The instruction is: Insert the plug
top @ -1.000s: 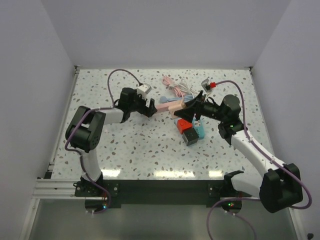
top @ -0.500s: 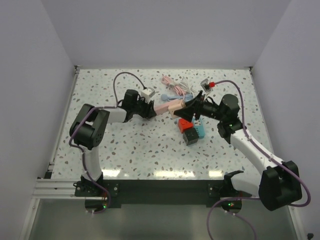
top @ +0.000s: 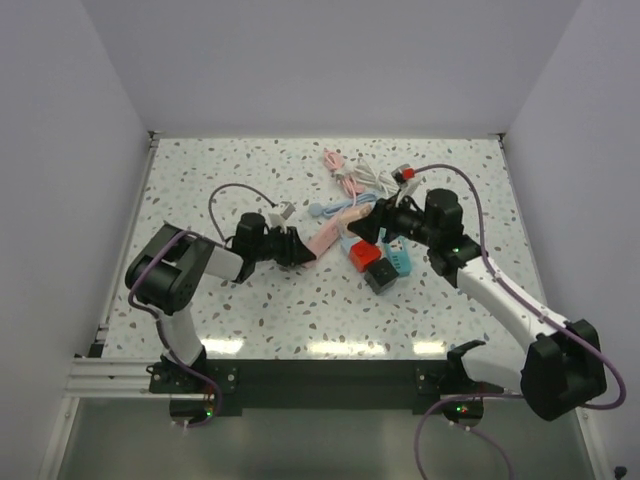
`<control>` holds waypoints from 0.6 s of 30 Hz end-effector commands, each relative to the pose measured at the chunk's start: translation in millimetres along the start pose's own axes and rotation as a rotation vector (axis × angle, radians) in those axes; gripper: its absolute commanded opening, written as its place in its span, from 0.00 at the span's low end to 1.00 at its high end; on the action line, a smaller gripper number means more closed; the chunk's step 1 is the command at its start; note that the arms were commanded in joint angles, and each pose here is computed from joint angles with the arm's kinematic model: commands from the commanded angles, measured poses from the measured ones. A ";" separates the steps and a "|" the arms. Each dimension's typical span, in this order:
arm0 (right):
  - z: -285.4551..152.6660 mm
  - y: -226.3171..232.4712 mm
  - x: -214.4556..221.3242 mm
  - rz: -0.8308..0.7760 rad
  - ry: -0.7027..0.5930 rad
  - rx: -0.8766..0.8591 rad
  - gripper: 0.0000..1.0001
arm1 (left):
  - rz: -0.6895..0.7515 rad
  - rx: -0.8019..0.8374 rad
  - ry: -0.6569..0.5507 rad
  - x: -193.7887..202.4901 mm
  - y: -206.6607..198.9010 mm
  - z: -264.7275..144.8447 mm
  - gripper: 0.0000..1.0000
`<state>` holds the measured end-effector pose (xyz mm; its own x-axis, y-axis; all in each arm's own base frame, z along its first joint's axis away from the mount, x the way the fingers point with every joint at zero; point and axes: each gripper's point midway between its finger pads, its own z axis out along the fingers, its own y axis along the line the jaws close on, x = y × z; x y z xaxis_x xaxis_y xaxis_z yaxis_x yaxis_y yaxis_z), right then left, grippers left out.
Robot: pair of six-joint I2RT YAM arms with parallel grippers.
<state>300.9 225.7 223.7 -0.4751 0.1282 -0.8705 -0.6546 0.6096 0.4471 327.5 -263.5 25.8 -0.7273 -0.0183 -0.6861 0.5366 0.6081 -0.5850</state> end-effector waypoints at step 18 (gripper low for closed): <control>89.8 -20.9 70.1 -0.120 0.258 0.168 0.00 | -0.183 0.121 -0.096 28.4 -50.0 -25.5 0.50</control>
<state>313.9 279.6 112.4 -0.6181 -0.1502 -0.7716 -0.5964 0.7290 0.3359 276.1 -267.9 29.6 -0.8052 -0.2186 -0.5513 0.3775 0.5280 -0.7607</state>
